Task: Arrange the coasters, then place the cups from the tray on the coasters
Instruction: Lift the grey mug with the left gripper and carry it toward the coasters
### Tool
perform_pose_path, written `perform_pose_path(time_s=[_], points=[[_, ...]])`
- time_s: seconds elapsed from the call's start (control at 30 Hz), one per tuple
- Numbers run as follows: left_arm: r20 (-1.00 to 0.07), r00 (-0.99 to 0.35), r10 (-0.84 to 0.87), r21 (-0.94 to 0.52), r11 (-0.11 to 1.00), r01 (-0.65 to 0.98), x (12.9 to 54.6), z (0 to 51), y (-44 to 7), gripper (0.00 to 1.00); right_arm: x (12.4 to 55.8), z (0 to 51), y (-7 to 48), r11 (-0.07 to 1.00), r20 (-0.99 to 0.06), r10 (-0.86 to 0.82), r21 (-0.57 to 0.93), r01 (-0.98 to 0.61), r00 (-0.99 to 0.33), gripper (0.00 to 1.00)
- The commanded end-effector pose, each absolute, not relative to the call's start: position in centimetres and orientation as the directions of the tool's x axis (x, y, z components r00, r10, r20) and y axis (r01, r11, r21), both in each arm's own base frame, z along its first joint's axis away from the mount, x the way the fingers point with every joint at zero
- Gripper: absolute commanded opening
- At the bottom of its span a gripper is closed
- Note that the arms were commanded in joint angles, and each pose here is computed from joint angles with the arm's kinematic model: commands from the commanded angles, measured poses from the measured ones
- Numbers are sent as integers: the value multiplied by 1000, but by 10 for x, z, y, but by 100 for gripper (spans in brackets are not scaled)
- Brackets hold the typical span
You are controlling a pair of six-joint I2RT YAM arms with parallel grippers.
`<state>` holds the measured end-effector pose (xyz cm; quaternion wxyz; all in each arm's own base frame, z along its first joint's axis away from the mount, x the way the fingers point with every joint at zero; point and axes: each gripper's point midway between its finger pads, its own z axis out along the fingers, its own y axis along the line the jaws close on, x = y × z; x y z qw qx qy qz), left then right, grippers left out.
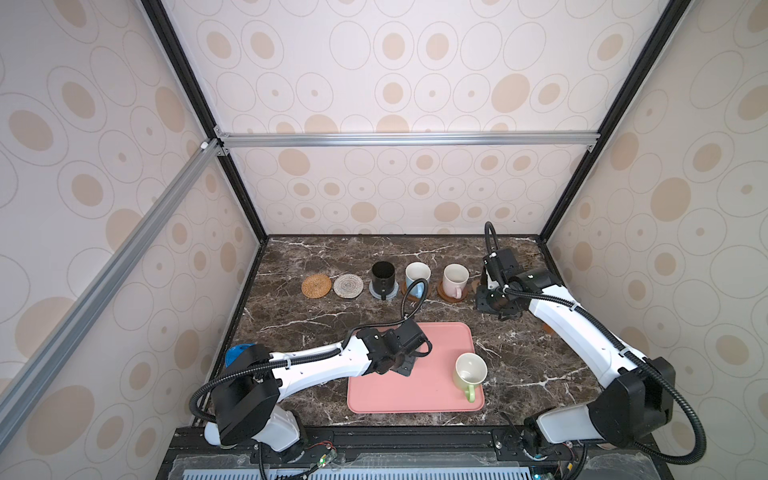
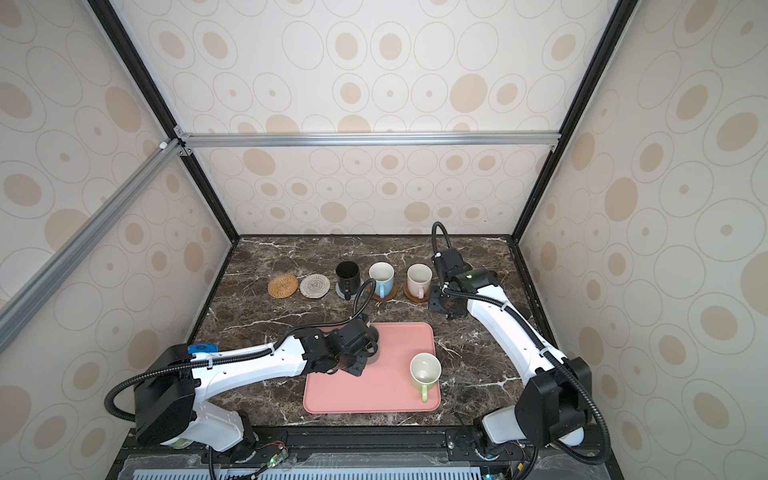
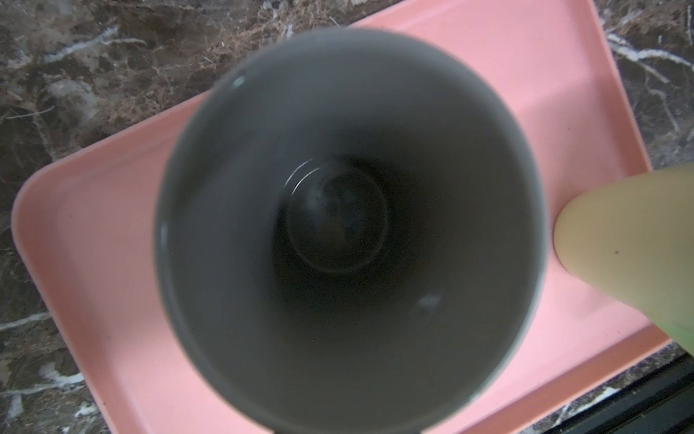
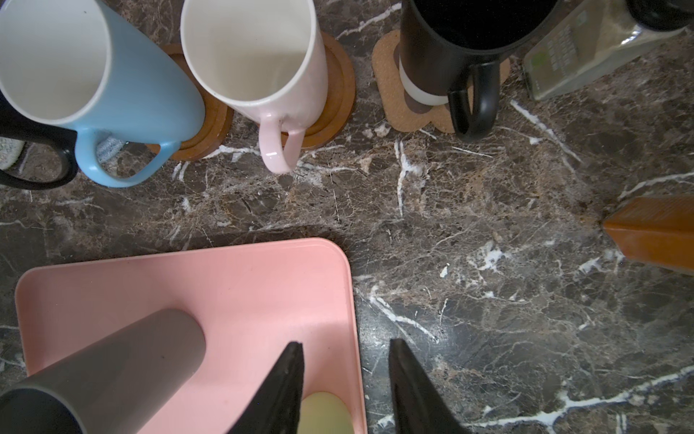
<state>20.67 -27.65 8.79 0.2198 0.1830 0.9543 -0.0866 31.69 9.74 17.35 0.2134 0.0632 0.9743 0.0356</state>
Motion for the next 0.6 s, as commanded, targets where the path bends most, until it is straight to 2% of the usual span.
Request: perform_pose_path(time_s=[0.0,0.4,0.57], points=[[-512,-822,249,-77,940,333,220,104,-267,11,310,175,91,988,-408,151,88,126,-900,41],[-580,-810,84,-183,956,230,229,128,-243,9,310,174,91,988,-407,153,92,127,-901,41],[-587,-808,50,-180,965,191,232,130,-224,8,310,174,91,988,-408,153,91,127,-900,41]])
